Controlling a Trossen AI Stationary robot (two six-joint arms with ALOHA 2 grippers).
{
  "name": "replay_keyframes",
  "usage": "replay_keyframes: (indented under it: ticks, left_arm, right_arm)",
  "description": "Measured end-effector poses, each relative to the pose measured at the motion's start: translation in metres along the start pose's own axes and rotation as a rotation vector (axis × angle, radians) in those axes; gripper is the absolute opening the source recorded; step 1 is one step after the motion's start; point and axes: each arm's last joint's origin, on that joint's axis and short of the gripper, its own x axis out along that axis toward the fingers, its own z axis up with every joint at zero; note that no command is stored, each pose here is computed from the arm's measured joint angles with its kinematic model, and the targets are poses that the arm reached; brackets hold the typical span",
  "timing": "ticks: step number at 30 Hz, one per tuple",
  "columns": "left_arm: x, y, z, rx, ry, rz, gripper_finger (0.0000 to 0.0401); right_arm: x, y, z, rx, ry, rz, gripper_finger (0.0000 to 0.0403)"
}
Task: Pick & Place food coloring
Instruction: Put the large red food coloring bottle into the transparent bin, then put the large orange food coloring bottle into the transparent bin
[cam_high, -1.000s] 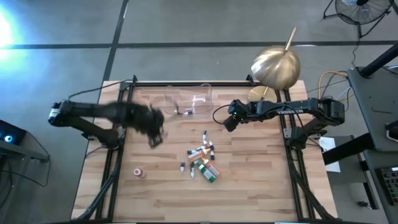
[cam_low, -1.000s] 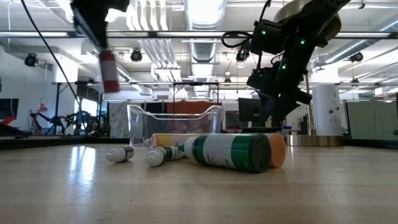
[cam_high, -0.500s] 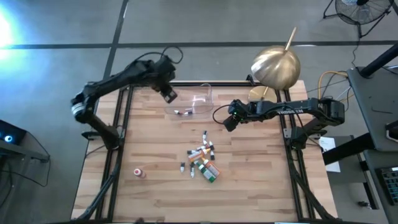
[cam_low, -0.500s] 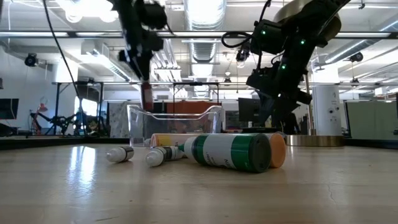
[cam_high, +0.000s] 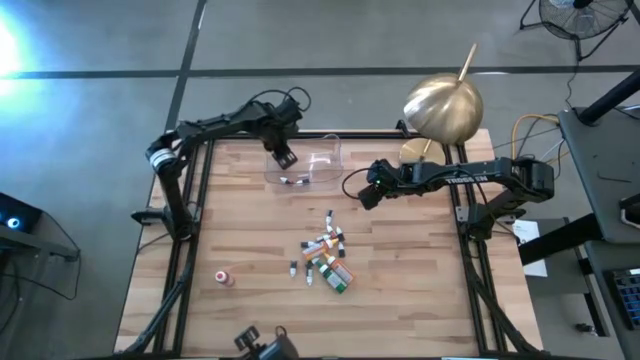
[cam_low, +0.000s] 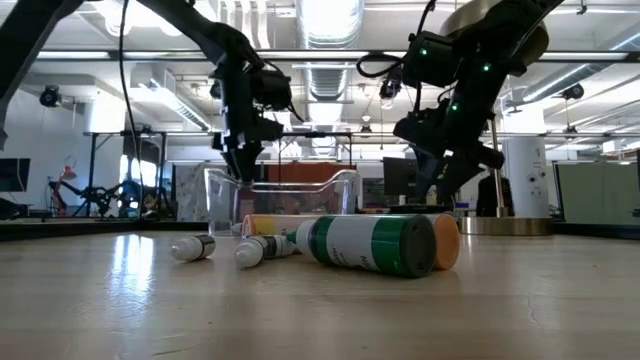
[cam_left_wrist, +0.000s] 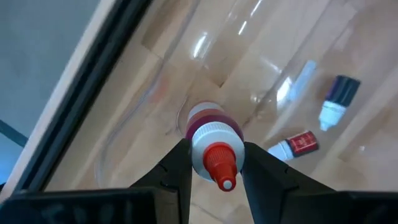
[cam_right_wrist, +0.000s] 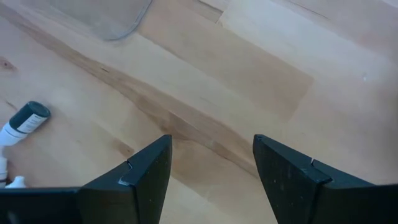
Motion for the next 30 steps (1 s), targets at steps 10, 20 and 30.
replay_keyframes:
  ticks: [10,20,30]
  left_arm:
    - [-0.002,0.003,-0.003,0.01,0.016,-0.004,0.0105]
    - [-0.011,0.003,-0.006,0.009,0.007,-0.003,0.0139]
    - [-0.053,0.011,-0.016,0.031,-0.089,0.151,0.0183]
  right_arm:
    - [0.0,0.0,0.0,0.02,0.0,0.0,0.0219]
    - [0.0,0.0,0.0,0.021,-0.004,0.003,0.0219]
    - [0.0,0.0,0.001,0.019,-0.006,0.005,0.0219]
